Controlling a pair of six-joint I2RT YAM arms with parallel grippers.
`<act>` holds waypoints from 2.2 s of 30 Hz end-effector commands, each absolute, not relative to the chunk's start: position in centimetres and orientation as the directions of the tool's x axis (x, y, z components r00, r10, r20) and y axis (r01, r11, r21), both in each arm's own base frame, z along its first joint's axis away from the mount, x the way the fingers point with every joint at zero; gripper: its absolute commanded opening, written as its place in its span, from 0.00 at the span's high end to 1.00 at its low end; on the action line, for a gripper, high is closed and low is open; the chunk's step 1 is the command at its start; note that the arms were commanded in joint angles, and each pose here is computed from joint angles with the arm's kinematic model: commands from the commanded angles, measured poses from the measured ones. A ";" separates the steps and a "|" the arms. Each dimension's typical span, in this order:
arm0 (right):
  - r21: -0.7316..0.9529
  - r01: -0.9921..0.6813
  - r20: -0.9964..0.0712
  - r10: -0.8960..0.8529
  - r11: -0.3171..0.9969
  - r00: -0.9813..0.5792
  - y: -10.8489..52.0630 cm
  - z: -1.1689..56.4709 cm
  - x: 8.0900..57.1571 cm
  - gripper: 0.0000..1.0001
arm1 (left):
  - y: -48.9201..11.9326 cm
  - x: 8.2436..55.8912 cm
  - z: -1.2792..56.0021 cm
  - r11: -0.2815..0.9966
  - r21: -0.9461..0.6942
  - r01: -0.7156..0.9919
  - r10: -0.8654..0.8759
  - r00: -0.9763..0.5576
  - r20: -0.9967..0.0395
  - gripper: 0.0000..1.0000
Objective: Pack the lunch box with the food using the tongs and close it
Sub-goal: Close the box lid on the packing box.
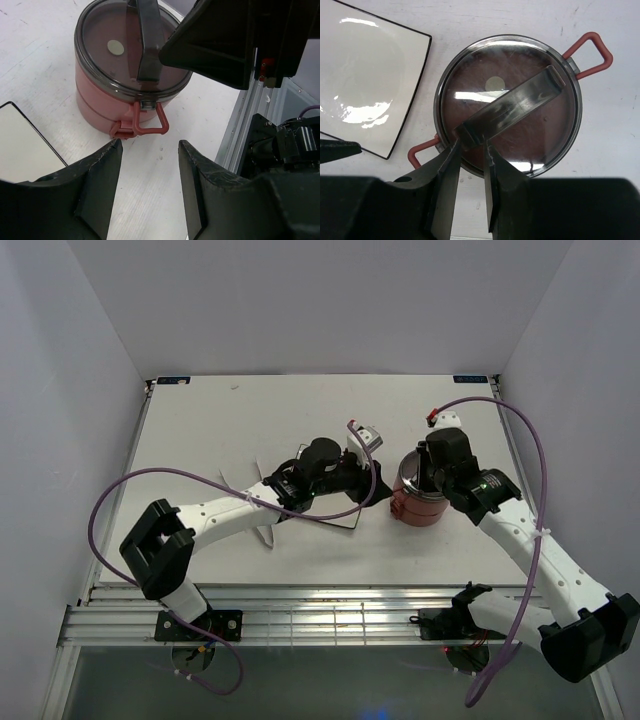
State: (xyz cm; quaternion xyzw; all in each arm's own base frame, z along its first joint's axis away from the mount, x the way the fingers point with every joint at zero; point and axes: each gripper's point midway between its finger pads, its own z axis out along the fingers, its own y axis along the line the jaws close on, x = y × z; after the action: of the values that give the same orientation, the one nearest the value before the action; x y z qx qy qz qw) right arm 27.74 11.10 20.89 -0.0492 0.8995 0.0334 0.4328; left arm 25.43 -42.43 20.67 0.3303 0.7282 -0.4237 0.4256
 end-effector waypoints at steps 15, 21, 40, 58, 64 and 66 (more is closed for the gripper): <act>0.067 0.011 -0.795 0.060 0.998 -0.603 10.1 18.2 29.5 0.64 | -45.0 27.8 16.0 0.471 -0.335 0.816 0.159 -0.452 -0.878 0.43; 0.059 0.014 -0.791 0.055 0.998 -0.610 9.7 17.2 28.8 0.64 | -45.3 28.6 15.2 0.500 -0.333 0.800 0.157 -0.462 -0.873 0.44; 0.130 -0.036 -0.781 0.080 0.991 -0.619 11.7 16.5 29.4 0.68 | -42.3 26.9 21.6 0.529 -0.362 0.768 0.015 -0.435 -0.900 0.43; 0.172 -0.268 -0.705 -0.071 0.948 -0.706 12.8 16.7 23.4 0.86 | -38.1 27.1 23.8 0.635 -0.283 0.719 0.016 -0.378 -0.926 0.38; 0.188 -0.293 -0.713 -0.074 0.937 -0.697 13.8 16.9 24.2 0.84 | -35.7 26.0 27.7 0.634 -0.281 0.720 -0.069 -0.309 -0.949 0.36; 0.199 -0.294 -0.714 -0.068 0.935 -0.697 14.1 16.8 24.6 0.84 | -35.0 25.6 29.2 0.628 -0.282 0.725 -0.100 -0.284 -0.954 0.35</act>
State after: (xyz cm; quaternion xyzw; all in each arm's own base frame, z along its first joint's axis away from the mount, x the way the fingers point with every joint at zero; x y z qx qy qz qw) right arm 23.47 12.94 15.51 -0.0879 0.9227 0.1267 0.3535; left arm 26.10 -36.36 26.72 0.2292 0.7313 -0.3660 0.5279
